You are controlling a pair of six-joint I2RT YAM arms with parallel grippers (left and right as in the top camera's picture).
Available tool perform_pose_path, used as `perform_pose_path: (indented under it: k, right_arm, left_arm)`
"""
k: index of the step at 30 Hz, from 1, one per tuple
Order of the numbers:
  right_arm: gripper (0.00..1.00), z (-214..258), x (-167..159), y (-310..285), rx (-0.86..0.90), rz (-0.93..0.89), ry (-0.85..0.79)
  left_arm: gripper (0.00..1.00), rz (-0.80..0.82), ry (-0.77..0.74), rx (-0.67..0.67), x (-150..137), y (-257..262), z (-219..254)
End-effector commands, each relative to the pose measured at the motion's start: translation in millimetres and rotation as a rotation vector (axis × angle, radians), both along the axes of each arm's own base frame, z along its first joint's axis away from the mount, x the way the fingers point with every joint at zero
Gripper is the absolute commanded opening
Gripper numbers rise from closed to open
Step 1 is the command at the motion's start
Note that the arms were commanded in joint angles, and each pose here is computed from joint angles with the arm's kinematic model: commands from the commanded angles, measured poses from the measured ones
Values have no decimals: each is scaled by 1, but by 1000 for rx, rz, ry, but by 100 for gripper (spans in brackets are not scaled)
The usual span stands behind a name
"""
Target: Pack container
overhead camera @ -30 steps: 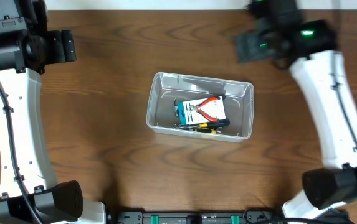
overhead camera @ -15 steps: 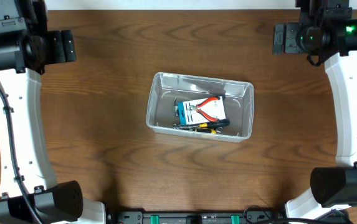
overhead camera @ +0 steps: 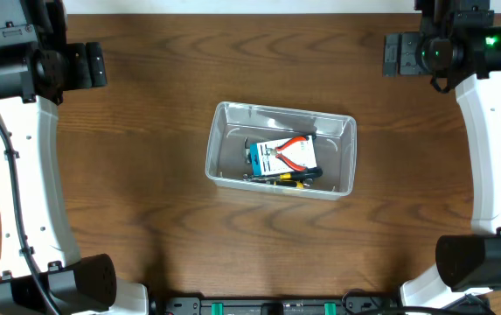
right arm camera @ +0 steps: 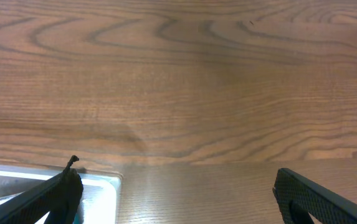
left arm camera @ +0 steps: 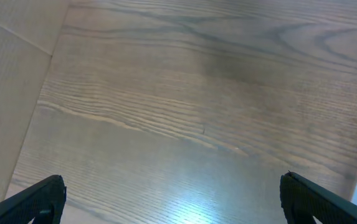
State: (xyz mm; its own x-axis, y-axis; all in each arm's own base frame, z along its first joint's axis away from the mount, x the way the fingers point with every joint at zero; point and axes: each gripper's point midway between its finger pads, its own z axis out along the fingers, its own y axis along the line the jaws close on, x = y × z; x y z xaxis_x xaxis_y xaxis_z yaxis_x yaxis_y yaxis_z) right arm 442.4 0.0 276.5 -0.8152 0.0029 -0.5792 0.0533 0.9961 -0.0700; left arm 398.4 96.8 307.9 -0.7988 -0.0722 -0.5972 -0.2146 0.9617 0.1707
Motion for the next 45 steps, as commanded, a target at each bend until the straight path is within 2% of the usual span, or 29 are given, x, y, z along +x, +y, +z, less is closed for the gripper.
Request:
perform_pose_path:
  k: [1, 6, 13, 16, 20, 25, 31, 38, 45]
  right_arm:
    - [99, 10, -4, -5, 0, -22, -24]
    - [99, 61, -31, -15, -85, -14, -138]
    - [99, 143, -104, -23, -119, -22, -381]
    - [99, 166, -136, -25, -125, -20, -505]
    - [99, 171, -168, -26, -117, -34, -670]
    - [99, 133, -196, -25, -99, -30, -826]
    - [99, 60, -210, -13, -60, 30, -918]
    - [99, -14, -211, 1, -20, 104, -923]
    - [99, -58, -207, 8, 49, 113, -941]
  left_arm:
    - [98, 12, -17, 3, -2, 2, 7]
    - [98, 12, -18, 3, -2, 2, 7]
    - [98, 12, -17, 3, -2, 2, 7]
    - [98, 12, -18, 3, -2, 2, 7]
    - [98, 12, -18, 3, -2, 2, 7]
    - [98, 12, -18, 3, -2, 2, 7]
    - [98, 12, -18, 3, -2, 2, 7]
    - [98, 12, -18, 3, -2, 2, 7]
    - [98, 12, -18, 3, -2, 2, 7]
